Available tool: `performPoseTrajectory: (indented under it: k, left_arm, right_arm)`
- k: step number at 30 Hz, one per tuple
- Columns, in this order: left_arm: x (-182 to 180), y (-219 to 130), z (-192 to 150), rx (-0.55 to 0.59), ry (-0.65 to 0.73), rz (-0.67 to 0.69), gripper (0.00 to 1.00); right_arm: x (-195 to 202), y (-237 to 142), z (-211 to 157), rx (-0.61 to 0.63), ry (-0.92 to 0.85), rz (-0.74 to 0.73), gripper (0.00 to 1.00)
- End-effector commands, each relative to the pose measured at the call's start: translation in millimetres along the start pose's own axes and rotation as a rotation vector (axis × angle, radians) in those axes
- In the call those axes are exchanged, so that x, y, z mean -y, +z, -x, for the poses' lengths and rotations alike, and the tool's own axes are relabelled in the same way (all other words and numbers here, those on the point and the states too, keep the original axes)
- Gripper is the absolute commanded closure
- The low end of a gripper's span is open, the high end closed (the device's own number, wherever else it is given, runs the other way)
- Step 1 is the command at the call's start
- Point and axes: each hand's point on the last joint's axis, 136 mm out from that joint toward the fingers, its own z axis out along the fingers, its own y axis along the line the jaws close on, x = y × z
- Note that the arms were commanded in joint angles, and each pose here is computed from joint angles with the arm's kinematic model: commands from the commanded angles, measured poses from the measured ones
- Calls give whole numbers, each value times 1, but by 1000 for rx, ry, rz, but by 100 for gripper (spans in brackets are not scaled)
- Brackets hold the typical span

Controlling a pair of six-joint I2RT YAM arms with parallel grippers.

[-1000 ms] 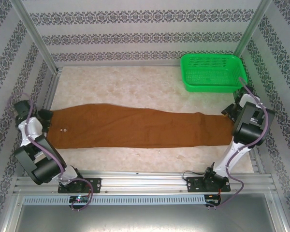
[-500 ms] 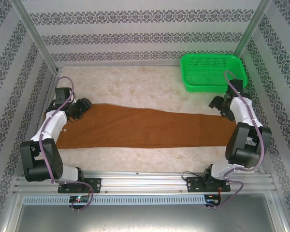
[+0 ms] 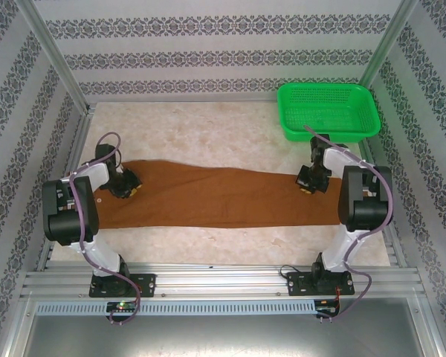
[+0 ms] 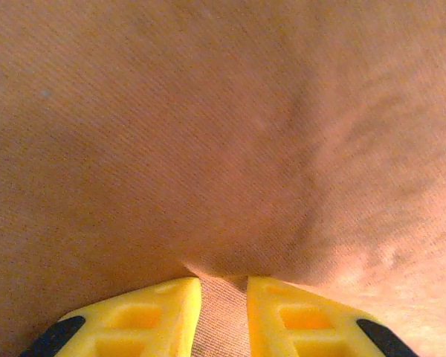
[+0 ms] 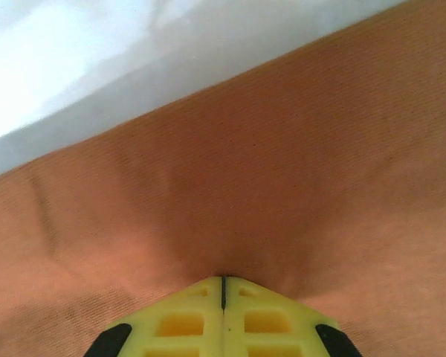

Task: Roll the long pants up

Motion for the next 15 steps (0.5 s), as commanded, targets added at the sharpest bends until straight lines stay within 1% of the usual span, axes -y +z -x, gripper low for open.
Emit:
performPoseTrajectory:
  k: [1,5,9,11,13,15]
  left_arm:
    - [-56,16,-2,-39,-168,126,74]
    - [-86,9,5,-14,-258,146,74]
    - [-102,-4,14,21,-335,128,75]
    - [-98,-7,17,18,-339,111,74]
    - [-85,-9,23,26,-316,62,74]
    - [-62,-16,31,51,-246,5,68]
  right_arm:
    - [45,-2,8,-2,61,-215,100]
    - [84,-3,17,3,152,-294,100]
    - [119,-9,30,7,243,-325,100]
    - [126,-11,34,2,274,-308,100]
    - [129,-15,42,30,291,-306,100]
    - [124,-22,49,82,316,-255,100]
